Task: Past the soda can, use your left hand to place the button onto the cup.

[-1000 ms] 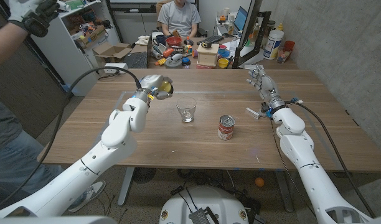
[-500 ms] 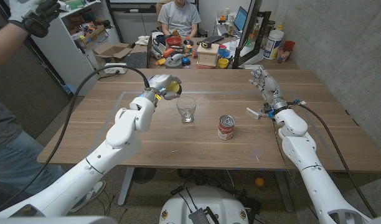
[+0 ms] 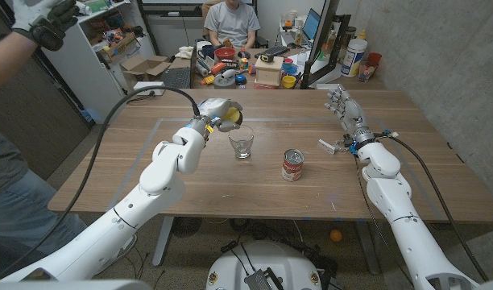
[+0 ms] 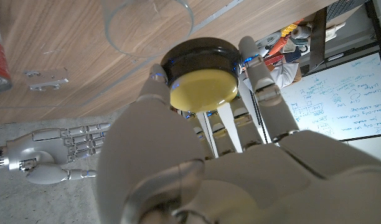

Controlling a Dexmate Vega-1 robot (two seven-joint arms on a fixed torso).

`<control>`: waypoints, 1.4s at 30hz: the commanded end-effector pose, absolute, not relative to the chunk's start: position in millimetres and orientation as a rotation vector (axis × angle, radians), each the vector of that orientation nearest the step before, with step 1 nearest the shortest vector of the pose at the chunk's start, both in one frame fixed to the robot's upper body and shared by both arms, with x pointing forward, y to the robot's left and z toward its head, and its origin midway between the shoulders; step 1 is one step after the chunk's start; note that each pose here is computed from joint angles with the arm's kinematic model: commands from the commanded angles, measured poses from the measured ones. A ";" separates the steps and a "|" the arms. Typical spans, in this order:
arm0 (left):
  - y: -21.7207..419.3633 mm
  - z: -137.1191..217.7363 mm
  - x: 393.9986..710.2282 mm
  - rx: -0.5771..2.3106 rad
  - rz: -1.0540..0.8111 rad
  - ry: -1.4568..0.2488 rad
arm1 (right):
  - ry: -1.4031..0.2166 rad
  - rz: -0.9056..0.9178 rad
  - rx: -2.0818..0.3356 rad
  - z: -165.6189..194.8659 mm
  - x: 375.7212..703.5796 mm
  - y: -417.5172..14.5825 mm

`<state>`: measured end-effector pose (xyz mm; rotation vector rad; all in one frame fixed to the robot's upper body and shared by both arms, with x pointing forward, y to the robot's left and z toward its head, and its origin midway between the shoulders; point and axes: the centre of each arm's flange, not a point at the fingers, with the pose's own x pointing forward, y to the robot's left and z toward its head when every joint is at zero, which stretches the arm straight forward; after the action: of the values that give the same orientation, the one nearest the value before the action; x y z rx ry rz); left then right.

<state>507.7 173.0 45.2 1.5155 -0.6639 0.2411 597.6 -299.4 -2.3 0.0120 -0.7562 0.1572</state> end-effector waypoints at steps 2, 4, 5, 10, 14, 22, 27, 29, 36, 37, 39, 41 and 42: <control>162.4 37.8 506.3 1.512 0.208 -0.696 | -0.754 0.149 0.015 -6.5 596.9 -304.0; 161.5 37.1 506.3 1.508 0.205 -0.700 | -0.754 0.149 0.013 -7.2 597.0 -304.8; 161.1 36.8 506.4 1.508 0.203 -0.701 | -0.753 0.148 0.015 -7.6 597.0 -305.1; 158.0 33.5 508.2 1.517 0.203 -0.704 | -0.745 0.145 0.024 -11.4 598.0 -306.5; 155.0 30.5 510.4 1.519 0.194 -0.703 | -0.740 0.144 0.026 -14.7 599.2 -308.0; 151.3 24.8 514.2 1.518 0.178 -0.696 | -0.731 0.146 0.027 -20.6 601.7 -309.9; 150.7 20.7 516.2 1.516 0.170 -0.693 | -0.723 0.149 0.029 -24.2 604.2 -310.1; 150.7 19.7 516.8 1.514 0.169 -0.691 | -0.720 0.152 0.030 -25.6 605.5 -310.2; 149.6 16.6 518.1 1.522 0.167 -0.681 | -0.716 0.154 0.037 -27.4 609.5 -310.6; 149.6 16.3 518.3 1.520 0.166 -0.680 | -0.716 0.154 0.037 -27.2 609.9 -310.6; 149.2 15.9 518.6 1.528 0.171 -0.678 | -0.718 0.155 0.038 -26.7 610.5 -310.6; 148.9 15.6 519.0 1.529 0.172 -0.677 | -0.717 0.152 0.041 -26.1 611.0 -310.7; 148.7 15.5 519.1 1.530 0.173 -0.677 | -0.720 0.157 0.032 -25.9 611.1 -310.8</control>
<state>516.7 150.6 19.6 1.5180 -0.6880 0.1710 606.6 -309.9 -25.1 0.0309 -0.7217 0.1526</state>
